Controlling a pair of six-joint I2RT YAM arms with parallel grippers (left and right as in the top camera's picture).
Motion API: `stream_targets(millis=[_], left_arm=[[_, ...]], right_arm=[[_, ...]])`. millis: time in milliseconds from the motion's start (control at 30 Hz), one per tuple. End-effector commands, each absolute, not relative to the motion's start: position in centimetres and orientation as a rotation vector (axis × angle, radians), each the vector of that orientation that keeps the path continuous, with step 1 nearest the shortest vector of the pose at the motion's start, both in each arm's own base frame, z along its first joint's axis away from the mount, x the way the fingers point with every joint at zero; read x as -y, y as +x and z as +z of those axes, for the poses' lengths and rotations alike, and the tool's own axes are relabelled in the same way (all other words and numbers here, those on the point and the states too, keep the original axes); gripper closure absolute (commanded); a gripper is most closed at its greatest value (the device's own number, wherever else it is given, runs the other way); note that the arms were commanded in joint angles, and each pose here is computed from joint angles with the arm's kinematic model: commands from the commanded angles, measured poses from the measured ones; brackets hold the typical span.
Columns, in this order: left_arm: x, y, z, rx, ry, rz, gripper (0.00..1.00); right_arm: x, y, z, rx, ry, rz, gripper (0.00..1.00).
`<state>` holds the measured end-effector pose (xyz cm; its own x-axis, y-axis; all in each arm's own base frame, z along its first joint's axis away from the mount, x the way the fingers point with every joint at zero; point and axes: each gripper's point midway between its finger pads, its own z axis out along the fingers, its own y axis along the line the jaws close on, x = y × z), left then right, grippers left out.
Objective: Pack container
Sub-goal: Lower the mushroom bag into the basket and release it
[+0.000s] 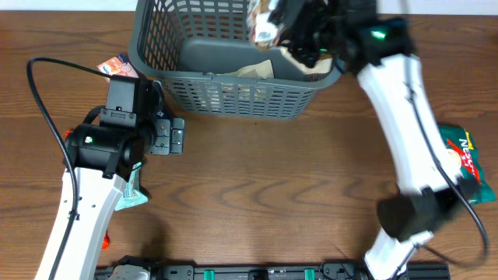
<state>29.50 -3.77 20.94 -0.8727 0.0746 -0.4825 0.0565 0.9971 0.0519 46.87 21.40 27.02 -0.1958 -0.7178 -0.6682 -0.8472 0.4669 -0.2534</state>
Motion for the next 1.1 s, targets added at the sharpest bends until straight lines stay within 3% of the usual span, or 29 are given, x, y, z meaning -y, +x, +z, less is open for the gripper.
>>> stream_targets(millis=[0,100,200,367,533,633,767,867,1067], left_arm=[[3.7,29.4,21.0,-2.633,0.094,0.050,0.01],[3.7,29.4,21.0,-2.633,0.094,0.050,0.01],[3.7,29.4,21.0,-2.633,0.094,0.050,0.01],[3.7,29.4,21.0,-2.633,0.094,0.050,0.01],[3.7,29.4,21.0,-2.633,0.094,0.049,0.01],[3.7,29.4,21.0,-2.633,0.095,0.049,0.01],[3.7,29.4,21.0,-2.633,0.095,0.049,0.01],[3.7,29.4,21.0,-2.633,0.094,0.049,0.01],[3.7,29.4,21.0,-2.633,0.095,0.049,0.01]], right_arm=[[-23.0,47.4,22.7,-1.999,-1.368,0.311,0.75],[-23.5,48.4,21.0,-2.032,-1.333,0.335,0.73],[-23.7,49.3,21.5,-2.022,-1.282,0.335,0.52],[-23.6,49.0,25.6,-1.950,-1.245,0.312,0.51],[-21.4,47.7,34.3,-1.855,-1.093,0.222,0.50],[-16.8,47.0,39.8,-1.881,-0.830,0.110,0.44],[-8.5,44.6,42.9,-1.998,-0.452,-0.001,0.38],[-0.7,41.1,42.1,-2.148,-0.071,-0.036,0.33],[8.8,33.1,37.3,-2.420,0.424,-0.093,0.01]])
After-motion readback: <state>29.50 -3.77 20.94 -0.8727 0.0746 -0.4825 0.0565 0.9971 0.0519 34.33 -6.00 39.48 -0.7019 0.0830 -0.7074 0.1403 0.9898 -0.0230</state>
